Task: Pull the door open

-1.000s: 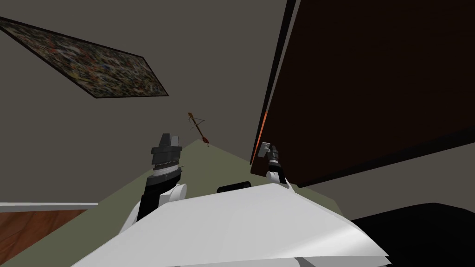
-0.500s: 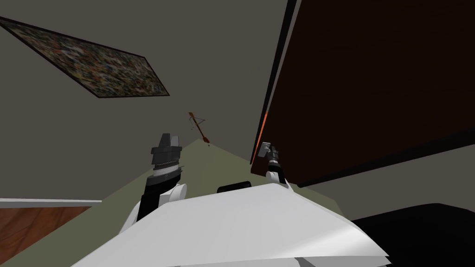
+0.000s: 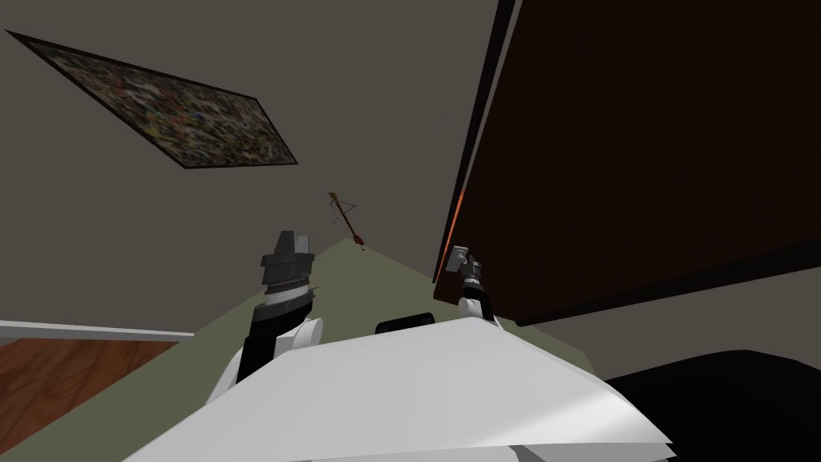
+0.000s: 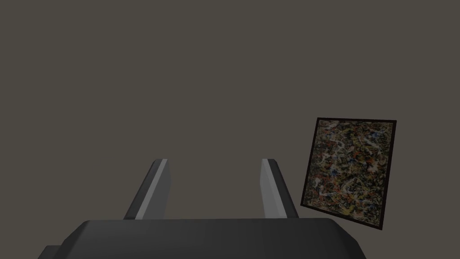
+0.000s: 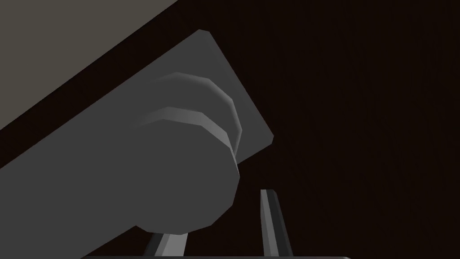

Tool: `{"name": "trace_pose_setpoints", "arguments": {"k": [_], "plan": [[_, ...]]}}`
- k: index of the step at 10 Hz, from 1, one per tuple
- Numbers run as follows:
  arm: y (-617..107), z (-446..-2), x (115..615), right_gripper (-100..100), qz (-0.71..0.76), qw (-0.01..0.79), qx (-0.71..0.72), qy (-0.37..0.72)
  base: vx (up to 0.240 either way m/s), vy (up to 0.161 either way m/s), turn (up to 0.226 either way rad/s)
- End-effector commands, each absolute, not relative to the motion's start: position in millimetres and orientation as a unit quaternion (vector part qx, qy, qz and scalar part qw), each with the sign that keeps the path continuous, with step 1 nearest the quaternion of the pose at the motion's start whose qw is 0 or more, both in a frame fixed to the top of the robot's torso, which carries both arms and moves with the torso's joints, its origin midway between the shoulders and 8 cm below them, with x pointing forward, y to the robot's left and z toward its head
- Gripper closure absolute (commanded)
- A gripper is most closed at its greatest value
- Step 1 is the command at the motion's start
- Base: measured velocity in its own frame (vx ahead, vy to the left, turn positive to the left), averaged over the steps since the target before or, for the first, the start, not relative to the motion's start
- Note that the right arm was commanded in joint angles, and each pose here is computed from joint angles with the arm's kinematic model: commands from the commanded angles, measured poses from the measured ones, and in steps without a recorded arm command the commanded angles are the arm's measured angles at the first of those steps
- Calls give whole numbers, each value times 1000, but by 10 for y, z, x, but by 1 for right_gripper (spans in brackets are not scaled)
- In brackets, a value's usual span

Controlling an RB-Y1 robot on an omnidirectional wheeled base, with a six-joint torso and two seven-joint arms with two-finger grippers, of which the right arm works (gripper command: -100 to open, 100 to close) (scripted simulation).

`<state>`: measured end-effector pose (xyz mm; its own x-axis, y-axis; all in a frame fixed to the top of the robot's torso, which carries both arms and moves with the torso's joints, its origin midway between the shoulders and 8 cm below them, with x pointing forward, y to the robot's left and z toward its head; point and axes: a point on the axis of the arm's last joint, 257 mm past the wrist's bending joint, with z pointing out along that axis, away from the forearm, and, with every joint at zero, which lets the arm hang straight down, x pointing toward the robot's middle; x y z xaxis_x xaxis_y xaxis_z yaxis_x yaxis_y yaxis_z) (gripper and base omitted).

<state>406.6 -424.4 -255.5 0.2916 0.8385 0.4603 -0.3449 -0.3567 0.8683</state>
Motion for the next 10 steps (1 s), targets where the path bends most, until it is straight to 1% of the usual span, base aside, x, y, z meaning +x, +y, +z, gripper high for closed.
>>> {"name": "trace_pose_setpoints", "arguments": {"k": [1,5,6,7,10], "plan": [[-4105,-2338,4212,100,587,523,588,192,-24,-16,-11],[-4105,-2338,4212,100,587,523,588,192,-1,4,-10],[-4082,-2364,4194,100,604,498,600,164,-24,-26,96],[-4086,-2366,4193,100,605,497,600,163,-36,-32,81],[-4086,-2366,4193,100,605,497,600,163,-1,-3,-3]]}}
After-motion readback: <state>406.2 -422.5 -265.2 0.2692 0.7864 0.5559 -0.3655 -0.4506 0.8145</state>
